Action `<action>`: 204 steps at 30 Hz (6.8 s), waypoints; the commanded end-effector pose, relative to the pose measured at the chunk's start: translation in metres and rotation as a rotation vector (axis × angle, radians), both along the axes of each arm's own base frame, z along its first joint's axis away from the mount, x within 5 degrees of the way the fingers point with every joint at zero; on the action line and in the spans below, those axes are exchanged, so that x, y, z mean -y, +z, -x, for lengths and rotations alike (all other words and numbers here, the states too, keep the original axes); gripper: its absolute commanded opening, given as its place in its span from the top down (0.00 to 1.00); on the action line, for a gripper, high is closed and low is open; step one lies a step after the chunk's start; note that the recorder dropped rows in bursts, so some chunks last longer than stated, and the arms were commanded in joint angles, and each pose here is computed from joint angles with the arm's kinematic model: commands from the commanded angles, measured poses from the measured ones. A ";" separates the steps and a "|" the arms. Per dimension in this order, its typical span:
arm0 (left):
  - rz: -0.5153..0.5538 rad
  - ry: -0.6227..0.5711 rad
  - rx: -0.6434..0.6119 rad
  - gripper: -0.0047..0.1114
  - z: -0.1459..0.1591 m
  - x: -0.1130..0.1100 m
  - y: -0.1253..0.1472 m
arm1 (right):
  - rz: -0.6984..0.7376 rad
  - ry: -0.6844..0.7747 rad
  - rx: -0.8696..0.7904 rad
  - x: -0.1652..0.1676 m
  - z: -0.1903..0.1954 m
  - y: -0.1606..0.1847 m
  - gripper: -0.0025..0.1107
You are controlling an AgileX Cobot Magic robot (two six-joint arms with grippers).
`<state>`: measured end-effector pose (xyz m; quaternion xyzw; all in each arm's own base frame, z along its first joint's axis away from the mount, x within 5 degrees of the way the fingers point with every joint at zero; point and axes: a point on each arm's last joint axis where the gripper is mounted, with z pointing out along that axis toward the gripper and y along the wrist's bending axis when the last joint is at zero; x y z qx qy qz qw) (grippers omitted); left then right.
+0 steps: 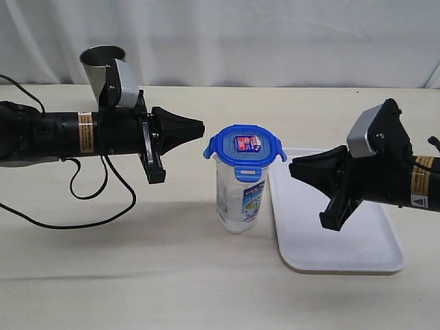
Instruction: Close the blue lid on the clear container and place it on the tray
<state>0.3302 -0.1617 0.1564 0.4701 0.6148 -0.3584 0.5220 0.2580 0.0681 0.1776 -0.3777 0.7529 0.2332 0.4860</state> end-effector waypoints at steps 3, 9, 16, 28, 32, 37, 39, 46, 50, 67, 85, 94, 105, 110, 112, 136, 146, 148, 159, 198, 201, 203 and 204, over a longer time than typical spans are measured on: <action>0.047 0.071 0.013 0.96 -0.007 0.001 0.005 | -0.101 0.227 0.019 -0.014 0.016 0.010 0.94; 0.032 0.049 0.021 0.96 -0.003 0.010 0.004 | -0.109 0.130 0.023 -0.010 0.008 0.010 0.94; -0.035 0.040 0.040 0.96 0.001 0.020 -0.001 | -0.115 0.099 0.023 -0.009 0.003 0.003 0.94; -0.068 -0.001 0.035 0.96 0.004 0.020 -0.004 | -0.133 0.078 0.025 -0.009 -0.005 0.003 0.94; -0.067 0.004 0.013 0.96 0.004 0.019 -0.005 | -0.135 0.074 0.015 -0.009 -0.006 0.000 0.94; -0.066 -0.006 -0.034 0.96 0.004 0.013 -0.005 | -0.125 0.070 0.014 -0.008 -0.006 -0.001 0.94; -0.067 -0.018 -0.049 0.96 0.004 0.008 -0.002 | -0.122 0.059 0.012 -0.007 -0.007 -0.001 0.94; -0.030 -0.090 -0.064 0.96 0.012 0.007 0.013 | -0.119 0.039 0.009 -0.006 -0.008 -0.002 0.94; -0.043 -0.084 -0.075 0.96 0.012 0.007 0.011 | -0.119 0.039 0.009 -0.006 -0.008 -0.002 0.94; -0.082 -0.110 -0.122 0.96 0.015 0.005 0.008 | -0.135 0.015 0.012 -0.006 -0.010 0.000 0.94; -0.067 -0.128 -0.130 0.96 0.017 0.006 0.009 | -0.176 -0.058 0.007 -0.003 -0.026 -0.007 0.94; -0.072 -0.115 -0.120 0.96 0.017 0.004 0.013 | -0.168 -0.059 0.006 -0.003 -0.026 -0.007 0.94; -0.101 -0.098 -0.133 0.96 0.019 0.004 0.021 | -0.161 -0.019 0.008 -0.005 -0.023 -0.007 0.94; -0.104 -0.096 -0.162 0.96 0.023 0.003 0.017 | -0.163 -0.018 0.009 -0.005 -0.023 -0.007 0.94; -0.108 -0.100 -0.167 0.96 0.023 0.003 0.016 | -0.163 -0.018 0.009 -0.005 -0.023 -0.007 0.94; -0.072 -0.149 -0.193 0.96 0.027 0.005 0.017 | -0.179 -0.025 0.015 -0.005 -0.024 -0.006 0.94; -0.117 -0.015 -0.129 0.96 0.014 0.001 0.014 | -0.177 -0.021 0.015 -0.005 -0.024 -0.006 0.94; -0.133 0.008 -0.131 0.96 0.013 0.000 0.012 | -0.177 -0.021 0.015 -0.005 -0.024 -0.006 0.94; -0.083 -0.045 -0.137 0.96 0.015 0.008 0.002 | -0.174 -0.016 0.013 -0.005 -0.023 -0.006 0.94; -0.098 0.008 -0.212 0.96 0.007 -0.018 -0.001 | -0.088 -0.093 0.027 0.002 -0.024 0.003 0.94; -0.090 0.054 -0.225 0.96 0.001 -0.032 -0.001 | -0.066 -0.158 0.026 0.006 -0.021 0.016 0.94; -0.093 0.079 -0.228 0.96 -0.002 -0.039 -0.001 | -0.073 -0.179 0.037 0.008 -0.017 0.028 0.94; -0.100 0.092 -0.229 0.96 -0.003 -0.041 -0.002 | -0.081 -0.178 0.048 0.007 -0.014 0.035 0.94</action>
